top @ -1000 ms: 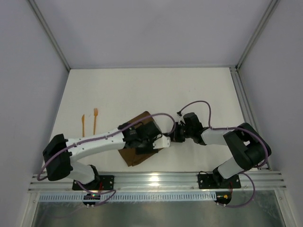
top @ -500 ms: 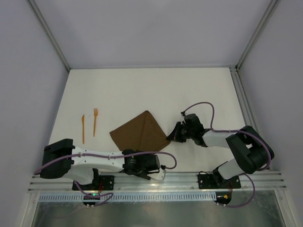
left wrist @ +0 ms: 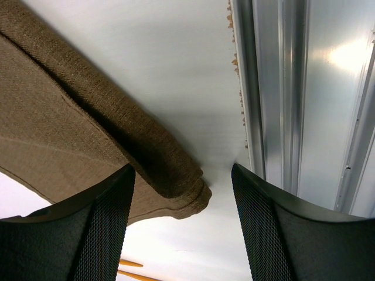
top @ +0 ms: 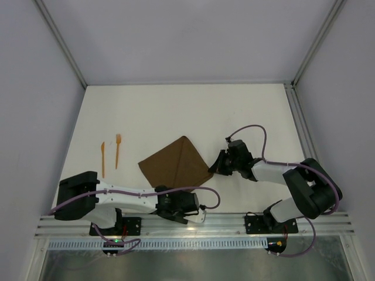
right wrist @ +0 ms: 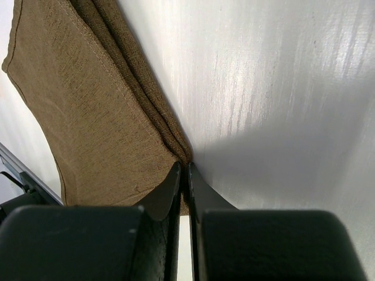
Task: Fold the napkin into a case and place the utensils inside
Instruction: Pick up the upper triangle-folded napkin from the center of the board.
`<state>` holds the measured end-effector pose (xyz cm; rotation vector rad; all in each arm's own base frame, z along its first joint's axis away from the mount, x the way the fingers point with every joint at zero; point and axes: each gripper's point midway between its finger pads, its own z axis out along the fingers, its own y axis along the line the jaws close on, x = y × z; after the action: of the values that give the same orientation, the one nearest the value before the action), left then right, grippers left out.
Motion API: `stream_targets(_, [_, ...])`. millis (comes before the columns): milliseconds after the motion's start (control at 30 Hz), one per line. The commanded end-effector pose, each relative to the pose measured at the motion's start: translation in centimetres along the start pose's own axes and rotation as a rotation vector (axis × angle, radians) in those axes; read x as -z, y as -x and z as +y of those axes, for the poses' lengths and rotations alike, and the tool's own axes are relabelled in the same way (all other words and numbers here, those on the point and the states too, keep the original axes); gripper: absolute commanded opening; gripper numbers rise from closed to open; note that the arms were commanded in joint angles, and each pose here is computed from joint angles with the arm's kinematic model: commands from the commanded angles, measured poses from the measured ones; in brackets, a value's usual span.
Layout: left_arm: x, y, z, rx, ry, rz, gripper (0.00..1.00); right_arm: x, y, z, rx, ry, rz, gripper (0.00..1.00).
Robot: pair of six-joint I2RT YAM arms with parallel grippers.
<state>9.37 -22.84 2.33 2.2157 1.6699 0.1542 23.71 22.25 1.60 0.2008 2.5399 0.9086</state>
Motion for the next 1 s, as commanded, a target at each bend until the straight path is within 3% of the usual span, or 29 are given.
stream_targets(0, [-0.7, 0.7, -0.6, 0.025, -0.017, -0.033, 0.69, 0.1, 0.8, -0.7, 0.020, -0.053, -0.031, 0.03])
stream_targets(133, [-2.0, -0.8, 0.0, 0.014, 0.051, 0.035, 0.59, 0.2, 0.9, -0.5, 0.017, -0.048, -0.035, 0.03])
stream_targets(167, [-2.2, -1.3, 0.7, 0.014, 0.101, 0.054, 0.46, 0.3, 0.8, -0.6, 0.018, -0.050, -0.033, 0.03])
stream_targets(233, [-2.4, -1.9, 1.5, 0.007, 0.154, 0.077, 0.33, 0.3, 1.0, -0.4, 0.024, -0.046, -0.037, 0.03])
stream_targets(267, [-2.3, -2.1, 2.0, 0.006, 0.187, 0.084, 0.20, 0.4, 1.0, -0.4, 0.032, -0.046, -0.035, 0.03])
stream_targets(367, [-2.3, -2.8, 3.2, 0.023, 0.254, 0.091, 0.00, 0.4, 1.0, 0.3, 0.054, -0.018, -0.020, 0.03])
stream_targets(500, [-1.1, -2.5, 5.5, 0.066, 0.326, 0.035, 0.00, 0.7, 0.8, 1.9, 0.137, 0.067, 0.016, 0.15])
stream_targets(533, [-0.1, -2.7, 6.9, 0.114, 0.347, 0.003, 0.00, 1.2, 1.2, 2.9, 0.161, 0.099, 0.002, 0.34])
stream_targets(567, [0.4, -2.3, 7.5, 0.144, 0.341, -0.037, 0.00, 1.6, 1.4, 3.2, 0.184, 0.109, -0.007, 0.43])
stream_targets(667, [2.9, -2.3, 9.0, 0.227, 0.265, -0.161, 0.00, 3.8, 3.6, 4.9, 0.294, 0.145, -0.115, 0.60])
stream_targets(833, [4.6, -2.6, 9.8, 0.262, 0.220, -0.238, 0.00, 8.5, 6.5, 8.2, 0.505, 0.247, -0.345, 0.66])
stream_targets(900, [4.5, -2.7, 9.6, 0.256, 0.208, -0.247, 0.00, 11.4, 7.4, 10.5, 0.665, 0.341, -0.491, 0.70])
stream_targets(933, [4.4, -2.7, 9.6, 0.258, 0.206, -0.248, 0.00, 11.3, 6.2, 10.0, 0.732, 0.364, -0.501, 0.72])
stream_targets(967, [4.4, -2.9, 9.8, 0.266, 0.209, -0.248, 0.00, 11.8, 5.9, 10.3, 0.900, 0.381, -0.557, 0.74])
